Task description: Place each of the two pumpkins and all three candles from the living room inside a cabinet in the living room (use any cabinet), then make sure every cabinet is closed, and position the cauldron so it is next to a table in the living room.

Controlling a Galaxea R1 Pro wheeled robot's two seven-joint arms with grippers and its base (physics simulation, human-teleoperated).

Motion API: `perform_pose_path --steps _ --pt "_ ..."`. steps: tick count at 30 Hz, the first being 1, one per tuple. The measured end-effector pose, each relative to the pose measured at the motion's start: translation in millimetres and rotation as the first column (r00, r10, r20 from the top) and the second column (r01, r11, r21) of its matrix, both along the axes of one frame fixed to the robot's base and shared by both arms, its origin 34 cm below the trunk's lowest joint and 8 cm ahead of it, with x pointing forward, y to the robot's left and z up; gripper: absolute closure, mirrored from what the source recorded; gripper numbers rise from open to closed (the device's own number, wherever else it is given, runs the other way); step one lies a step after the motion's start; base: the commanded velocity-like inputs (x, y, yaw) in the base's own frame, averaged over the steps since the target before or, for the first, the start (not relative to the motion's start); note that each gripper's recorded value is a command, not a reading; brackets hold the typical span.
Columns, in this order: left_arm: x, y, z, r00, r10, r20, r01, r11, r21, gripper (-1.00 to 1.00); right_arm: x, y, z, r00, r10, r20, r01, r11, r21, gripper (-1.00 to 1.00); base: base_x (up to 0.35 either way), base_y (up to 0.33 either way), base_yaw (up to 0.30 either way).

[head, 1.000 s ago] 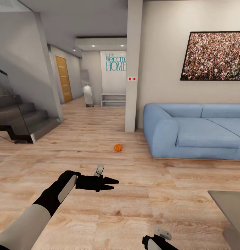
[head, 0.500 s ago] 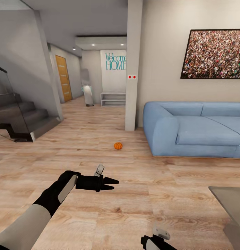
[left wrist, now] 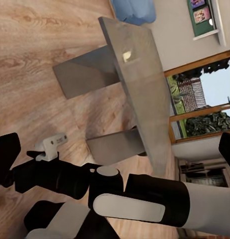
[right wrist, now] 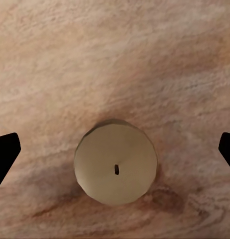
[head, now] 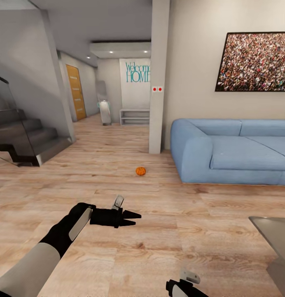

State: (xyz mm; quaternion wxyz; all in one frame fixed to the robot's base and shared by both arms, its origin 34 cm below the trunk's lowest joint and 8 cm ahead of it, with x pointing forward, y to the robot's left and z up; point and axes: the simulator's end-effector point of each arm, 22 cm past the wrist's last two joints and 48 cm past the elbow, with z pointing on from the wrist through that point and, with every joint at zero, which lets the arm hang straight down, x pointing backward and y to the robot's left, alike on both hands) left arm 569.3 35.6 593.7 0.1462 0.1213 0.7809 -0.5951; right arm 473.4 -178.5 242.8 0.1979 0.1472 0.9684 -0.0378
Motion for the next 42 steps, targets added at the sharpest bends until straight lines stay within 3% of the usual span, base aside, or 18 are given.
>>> perform_pose_path --steps 34,42 --pt "5.2 0.2 -71.6 0.992 0.000 -0.128 0.000 1.000 0.000 -1.00 -37.9 2.5 -55.7 0.992 0.005 -0.124 -0.004 1.000 0.003 -1.00 0.000 0.000 0.002" --pt "5.6 0.5 -81.2 0.989 -0.001 -0.147 0.000 1.000 -0.003 -1.00 -27.8 19.7 -54.6 0.994 0.065 -0.093 -0.064 0.998 0.010 -1.00 0.000 0.000 0.000"
